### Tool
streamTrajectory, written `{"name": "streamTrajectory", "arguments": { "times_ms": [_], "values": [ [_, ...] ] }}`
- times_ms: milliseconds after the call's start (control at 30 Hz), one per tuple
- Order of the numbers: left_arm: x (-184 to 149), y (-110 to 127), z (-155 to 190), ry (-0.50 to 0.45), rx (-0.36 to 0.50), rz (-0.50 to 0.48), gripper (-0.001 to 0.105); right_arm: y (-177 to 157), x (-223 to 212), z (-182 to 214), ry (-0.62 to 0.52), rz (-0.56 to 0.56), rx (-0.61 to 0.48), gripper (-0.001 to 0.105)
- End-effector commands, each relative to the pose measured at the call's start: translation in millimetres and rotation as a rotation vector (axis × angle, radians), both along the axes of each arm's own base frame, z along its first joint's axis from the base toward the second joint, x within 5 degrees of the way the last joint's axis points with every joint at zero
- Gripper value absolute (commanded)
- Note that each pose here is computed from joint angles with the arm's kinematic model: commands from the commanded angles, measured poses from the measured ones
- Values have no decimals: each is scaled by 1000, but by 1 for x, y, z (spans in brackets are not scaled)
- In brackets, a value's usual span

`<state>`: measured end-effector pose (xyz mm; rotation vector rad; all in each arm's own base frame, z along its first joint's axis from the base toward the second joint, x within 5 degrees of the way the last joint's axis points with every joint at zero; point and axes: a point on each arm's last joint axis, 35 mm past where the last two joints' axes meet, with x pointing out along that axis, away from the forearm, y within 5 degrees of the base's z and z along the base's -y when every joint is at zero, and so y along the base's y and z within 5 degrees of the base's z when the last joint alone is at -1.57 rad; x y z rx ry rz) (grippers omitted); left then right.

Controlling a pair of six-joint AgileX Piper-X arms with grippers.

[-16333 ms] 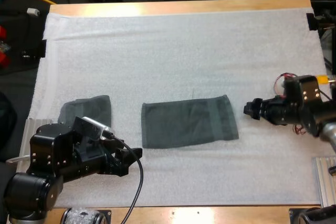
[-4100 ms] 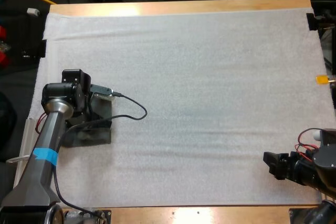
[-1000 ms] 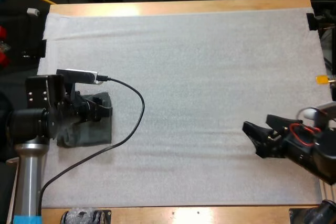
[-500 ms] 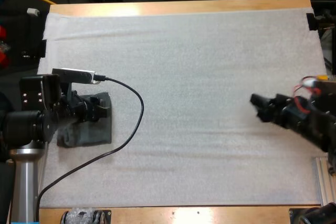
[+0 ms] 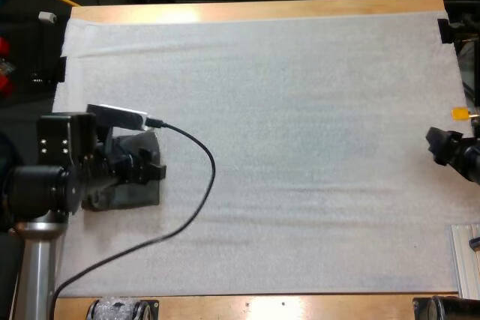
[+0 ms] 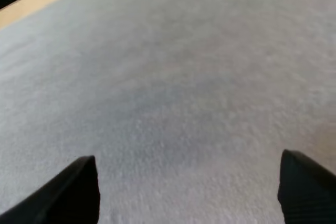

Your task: Pick towel from pile, fold and stack

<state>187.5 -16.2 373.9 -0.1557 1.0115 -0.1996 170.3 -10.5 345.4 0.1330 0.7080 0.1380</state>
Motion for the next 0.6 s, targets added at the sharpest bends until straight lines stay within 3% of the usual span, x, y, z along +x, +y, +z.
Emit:
{"name": "streamTrajectory", "arguments": {
  "times_ms": [0, 233, 567],
  "values": [
    [-4, -2, 5, -18, 6, -21, 59, -1, -4, 2, -12, 14, -13, 69],
    [-26, -5, 18, -105, 28, -57, 59, 1, -21, 8, -38, 71, -87, 69],
    [-90, 1, 48, -336, 38, -59, 59, 7, -69, 31, -224, 99, -167, 69]
  ]
}}
